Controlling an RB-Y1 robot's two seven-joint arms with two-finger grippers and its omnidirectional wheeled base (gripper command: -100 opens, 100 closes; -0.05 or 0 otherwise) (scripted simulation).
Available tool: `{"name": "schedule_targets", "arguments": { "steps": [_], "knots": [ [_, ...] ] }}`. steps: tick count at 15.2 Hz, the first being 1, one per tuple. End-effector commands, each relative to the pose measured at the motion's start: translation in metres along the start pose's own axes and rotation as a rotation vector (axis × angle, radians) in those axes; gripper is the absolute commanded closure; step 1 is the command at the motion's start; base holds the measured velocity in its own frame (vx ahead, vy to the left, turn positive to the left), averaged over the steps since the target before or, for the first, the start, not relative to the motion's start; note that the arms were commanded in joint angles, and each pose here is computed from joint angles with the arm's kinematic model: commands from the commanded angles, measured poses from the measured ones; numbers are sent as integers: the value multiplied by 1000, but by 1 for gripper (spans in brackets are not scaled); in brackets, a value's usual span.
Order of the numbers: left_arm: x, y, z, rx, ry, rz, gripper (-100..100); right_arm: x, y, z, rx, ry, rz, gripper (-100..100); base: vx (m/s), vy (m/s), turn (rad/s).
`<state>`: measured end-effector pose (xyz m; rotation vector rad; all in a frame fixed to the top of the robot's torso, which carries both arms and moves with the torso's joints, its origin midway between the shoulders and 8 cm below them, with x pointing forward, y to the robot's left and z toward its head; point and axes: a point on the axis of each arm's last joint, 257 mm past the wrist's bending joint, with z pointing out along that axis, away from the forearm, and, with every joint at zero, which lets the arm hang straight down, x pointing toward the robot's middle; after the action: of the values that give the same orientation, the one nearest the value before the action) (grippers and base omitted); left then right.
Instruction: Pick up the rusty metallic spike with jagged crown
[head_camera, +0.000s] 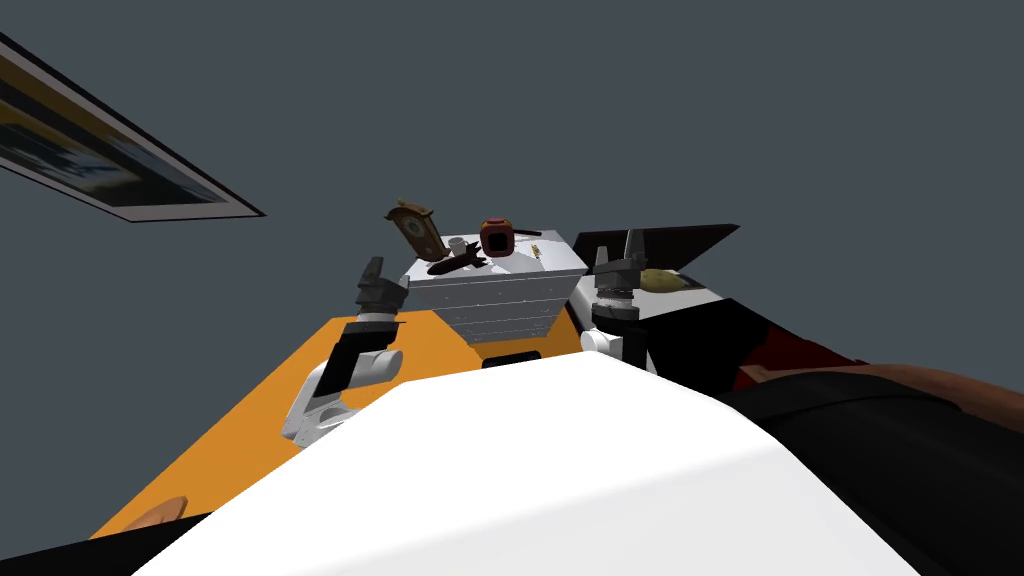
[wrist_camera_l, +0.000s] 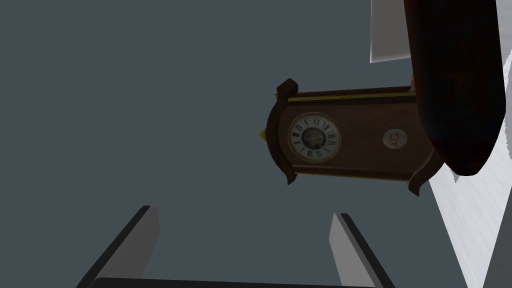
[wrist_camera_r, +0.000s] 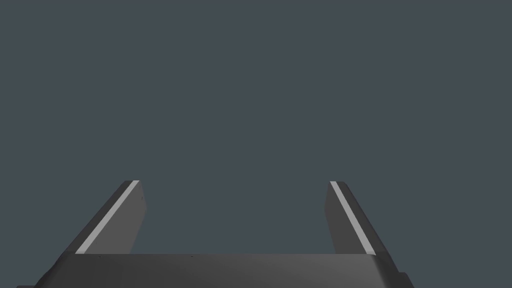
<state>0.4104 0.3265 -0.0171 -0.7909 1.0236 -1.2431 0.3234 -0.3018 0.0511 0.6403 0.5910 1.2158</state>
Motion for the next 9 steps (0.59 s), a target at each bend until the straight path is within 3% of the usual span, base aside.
{"name": "schedule_targets", "arguments": {
  "steps": [1,9],
  "knots": [
    [-7,3,6,-34,12,-27,-100,0,0,0,0,0,0,0,26,-61,-11],
    [-24,21,15,-160,22,-83,-100,0,0,0,0,0,0,0,21,-63,-8]
  ]
}}
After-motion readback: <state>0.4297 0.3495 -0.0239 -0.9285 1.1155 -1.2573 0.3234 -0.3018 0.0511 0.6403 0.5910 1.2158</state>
